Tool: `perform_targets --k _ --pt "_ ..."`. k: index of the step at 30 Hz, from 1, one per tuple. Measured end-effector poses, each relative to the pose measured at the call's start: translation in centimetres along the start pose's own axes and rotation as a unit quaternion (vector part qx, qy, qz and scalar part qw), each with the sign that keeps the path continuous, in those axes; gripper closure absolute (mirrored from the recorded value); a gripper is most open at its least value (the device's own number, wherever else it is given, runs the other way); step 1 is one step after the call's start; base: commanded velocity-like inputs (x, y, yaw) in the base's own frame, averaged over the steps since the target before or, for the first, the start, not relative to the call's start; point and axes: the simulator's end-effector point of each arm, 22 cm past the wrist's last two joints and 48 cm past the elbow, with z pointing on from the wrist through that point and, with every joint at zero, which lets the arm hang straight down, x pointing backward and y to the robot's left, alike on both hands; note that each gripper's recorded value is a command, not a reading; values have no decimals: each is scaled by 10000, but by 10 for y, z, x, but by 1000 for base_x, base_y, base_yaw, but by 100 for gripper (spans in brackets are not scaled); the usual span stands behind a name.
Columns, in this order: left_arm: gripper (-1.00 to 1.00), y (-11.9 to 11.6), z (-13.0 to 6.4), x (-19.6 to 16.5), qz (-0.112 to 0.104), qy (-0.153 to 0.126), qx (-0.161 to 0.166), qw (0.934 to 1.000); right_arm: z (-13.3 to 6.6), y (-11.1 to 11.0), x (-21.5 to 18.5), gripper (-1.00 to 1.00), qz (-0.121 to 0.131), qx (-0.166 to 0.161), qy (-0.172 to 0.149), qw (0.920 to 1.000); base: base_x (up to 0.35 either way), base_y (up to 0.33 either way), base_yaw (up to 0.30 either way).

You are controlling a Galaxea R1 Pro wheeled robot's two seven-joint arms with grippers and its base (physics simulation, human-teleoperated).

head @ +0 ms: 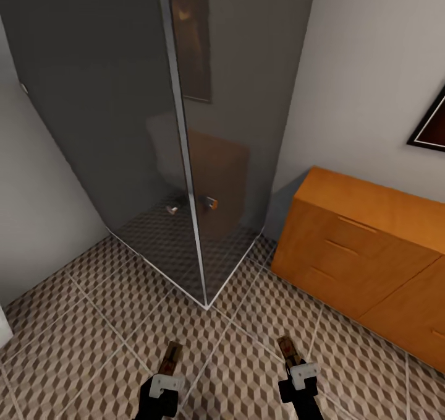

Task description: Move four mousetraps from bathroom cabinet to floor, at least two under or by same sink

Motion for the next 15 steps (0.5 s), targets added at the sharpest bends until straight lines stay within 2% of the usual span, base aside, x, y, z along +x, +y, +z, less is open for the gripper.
perform_targets --k 15 --pt "100 -3 -1 -4 2 -38 -2 10000 0 -2 -9 100 -2 19 -88 10000 0 0 203"
